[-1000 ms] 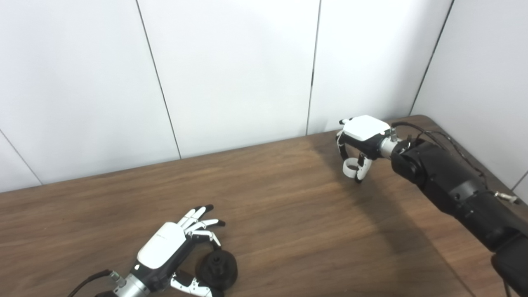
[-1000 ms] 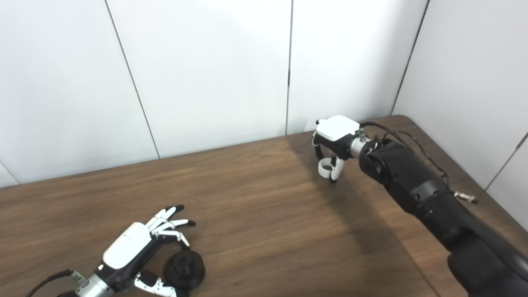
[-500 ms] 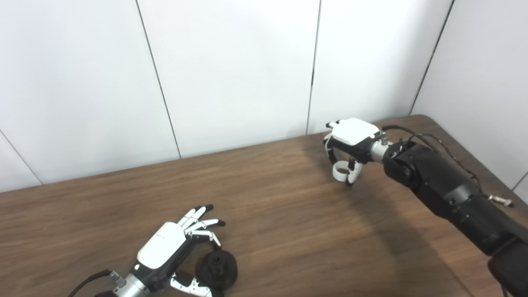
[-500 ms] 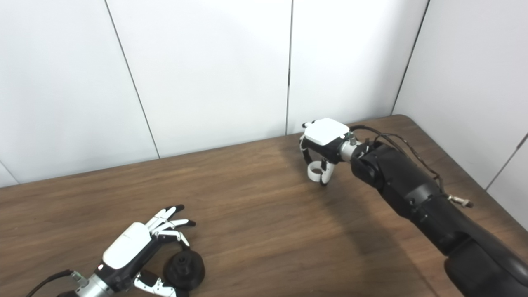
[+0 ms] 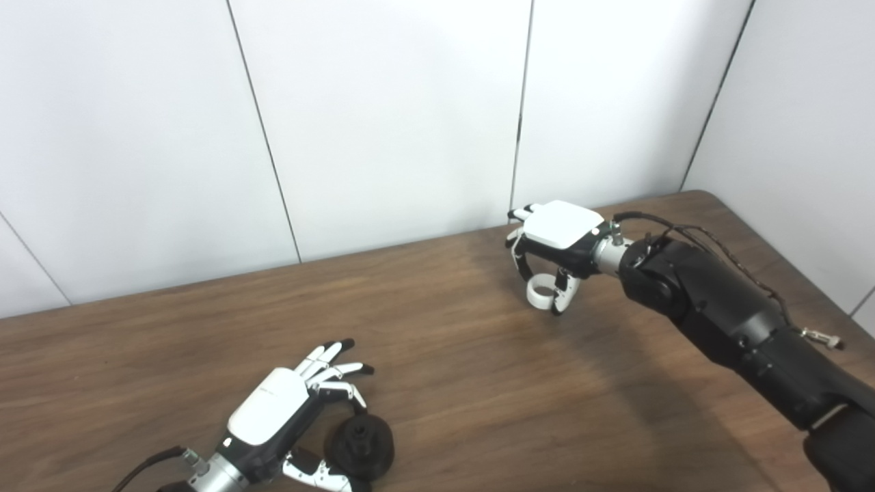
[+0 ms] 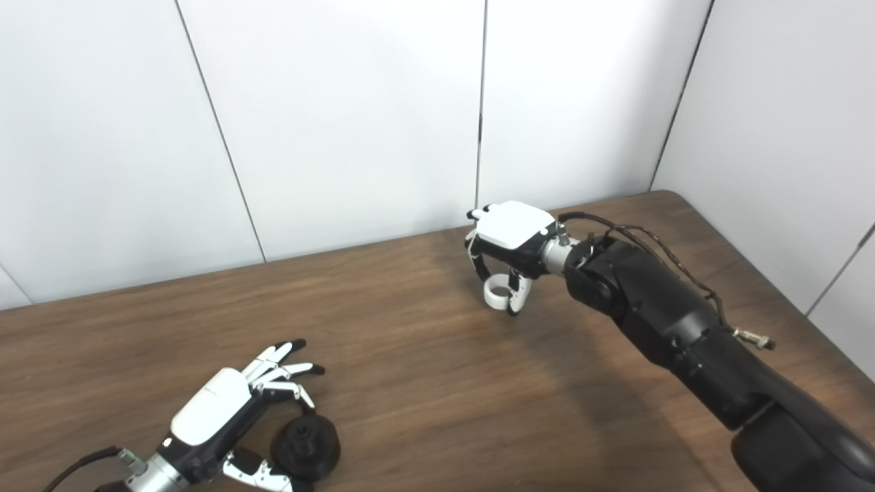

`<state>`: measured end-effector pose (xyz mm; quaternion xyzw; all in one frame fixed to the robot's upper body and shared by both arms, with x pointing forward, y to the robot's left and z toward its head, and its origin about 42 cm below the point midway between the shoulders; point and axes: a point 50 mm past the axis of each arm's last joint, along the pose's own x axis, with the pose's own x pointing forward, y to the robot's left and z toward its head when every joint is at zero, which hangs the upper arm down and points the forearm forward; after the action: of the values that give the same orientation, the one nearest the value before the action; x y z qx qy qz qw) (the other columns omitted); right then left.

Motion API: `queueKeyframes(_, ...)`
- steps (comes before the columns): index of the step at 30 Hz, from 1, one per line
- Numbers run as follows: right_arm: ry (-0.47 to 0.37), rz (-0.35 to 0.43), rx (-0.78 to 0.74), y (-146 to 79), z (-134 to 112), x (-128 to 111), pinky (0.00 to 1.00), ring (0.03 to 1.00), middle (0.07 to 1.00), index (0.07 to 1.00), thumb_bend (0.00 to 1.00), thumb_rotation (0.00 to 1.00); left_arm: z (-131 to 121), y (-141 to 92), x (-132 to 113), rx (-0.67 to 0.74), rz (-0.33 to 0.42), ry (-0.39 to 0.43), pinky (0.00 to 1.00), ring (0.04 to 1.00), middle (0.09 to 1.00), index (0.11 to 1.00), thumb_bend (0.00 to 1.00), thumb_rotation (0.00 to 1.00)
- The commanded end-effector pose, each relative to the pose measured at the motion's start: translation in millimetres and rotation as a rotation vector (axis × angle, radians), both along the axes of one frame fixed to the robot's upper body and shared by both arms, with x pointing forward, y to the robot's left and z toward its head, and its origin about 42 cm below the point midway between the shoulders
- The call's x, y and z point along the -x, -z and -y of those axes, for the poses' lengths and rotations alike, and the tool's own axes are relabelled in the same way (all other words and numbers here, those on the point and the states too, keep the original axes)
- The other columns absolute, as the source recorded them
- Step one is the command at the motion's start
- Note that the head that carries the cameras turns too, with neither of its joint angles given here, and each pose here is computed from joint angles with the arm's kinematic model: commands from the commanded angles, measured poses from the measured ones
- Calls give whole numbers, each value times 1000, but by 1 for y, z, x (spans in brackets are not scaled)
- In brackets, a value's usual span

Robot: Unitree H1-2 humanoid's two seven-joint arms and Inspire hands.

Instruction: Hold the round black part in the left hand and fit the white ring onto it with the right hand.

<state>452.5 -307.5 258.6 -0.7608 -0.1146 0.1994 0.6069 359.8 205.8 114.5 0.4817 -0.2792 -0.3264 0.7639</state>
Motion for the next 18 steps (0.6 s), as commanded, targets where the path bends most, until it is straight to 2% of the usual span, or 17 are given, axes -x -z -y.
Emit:
queueKeyframes(1, -51, 95, -19, -38, -5, -2, 1000, 1000, 846, 479, 526, 137, -10, 20, 9, -95, -51, 10, 1000, 1000, 851, 480, 526, 59)
queueKeyframes(18, -210, 129, -19, -63, -48, 22, 1000, 1000, 852, 479, 527, 139, -9, 22, 8, -106, -60, 5, 1000, 1000, 858, 480, 526, 60)
